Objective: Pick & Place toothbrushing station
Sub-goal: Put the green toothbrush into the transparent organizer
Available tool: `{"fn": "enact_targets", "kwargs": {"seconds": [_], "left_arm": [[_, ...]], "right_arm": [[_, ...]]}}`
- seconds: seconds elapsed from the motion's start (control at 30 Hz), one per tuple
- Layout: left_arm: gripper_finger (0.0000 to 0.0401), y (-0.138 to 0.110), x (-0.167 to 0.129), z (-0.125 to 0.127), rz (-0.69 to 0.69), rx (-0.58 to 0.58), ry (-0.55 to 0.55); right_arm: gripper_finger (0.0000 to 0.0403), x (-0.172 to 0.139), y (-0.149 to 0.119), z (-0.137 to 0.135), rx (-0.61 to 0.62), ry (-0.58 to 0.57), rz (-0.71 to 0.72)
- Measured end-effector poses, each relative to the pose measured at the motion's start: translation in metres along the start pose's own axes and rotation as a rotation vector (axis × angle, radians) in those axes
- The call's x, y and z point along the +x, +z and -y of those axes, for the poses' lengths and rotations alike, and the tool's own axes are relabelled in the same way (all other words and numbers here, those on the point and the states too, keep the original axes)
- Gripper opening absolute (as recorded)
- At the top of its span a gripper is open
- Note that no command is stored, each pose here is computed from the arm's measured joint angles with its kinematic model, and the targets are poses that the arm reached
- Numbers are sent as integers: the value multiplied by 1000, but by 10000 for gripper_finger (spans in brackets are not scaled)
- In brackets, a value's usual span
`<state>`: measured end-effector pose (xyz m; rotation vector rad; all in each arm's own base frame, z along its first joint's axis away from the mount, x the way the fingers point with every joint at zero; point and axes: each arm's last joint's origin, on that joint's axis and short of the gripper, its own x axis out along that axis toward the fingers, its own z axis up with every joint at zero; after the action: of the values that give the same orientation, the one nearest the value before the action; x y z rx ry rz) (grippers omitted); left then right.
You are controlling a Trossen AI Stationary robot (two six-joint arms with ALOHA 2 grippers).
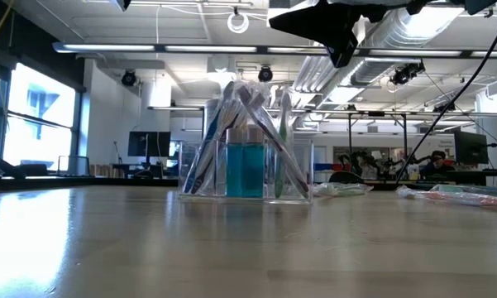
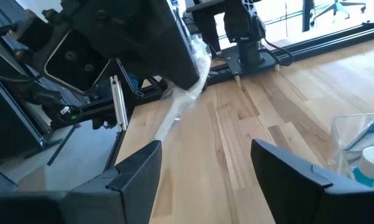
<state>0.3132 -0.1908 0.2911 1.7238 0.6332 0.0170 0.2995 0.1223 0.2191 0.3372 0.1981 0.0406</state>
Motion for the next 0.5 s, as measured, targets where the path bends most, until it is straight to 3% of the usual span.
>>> {"fn": "enact_targets", "kwargs": {"seconds": [0.33,0.5], "left_arm": [[5,0,1,-3,2,-18,16],[5,-2,3,-3,-2,11,14]], "right_arm": [[240,0,3,3,7,-80,50],[240,3,4,6,17,22,6]]}}
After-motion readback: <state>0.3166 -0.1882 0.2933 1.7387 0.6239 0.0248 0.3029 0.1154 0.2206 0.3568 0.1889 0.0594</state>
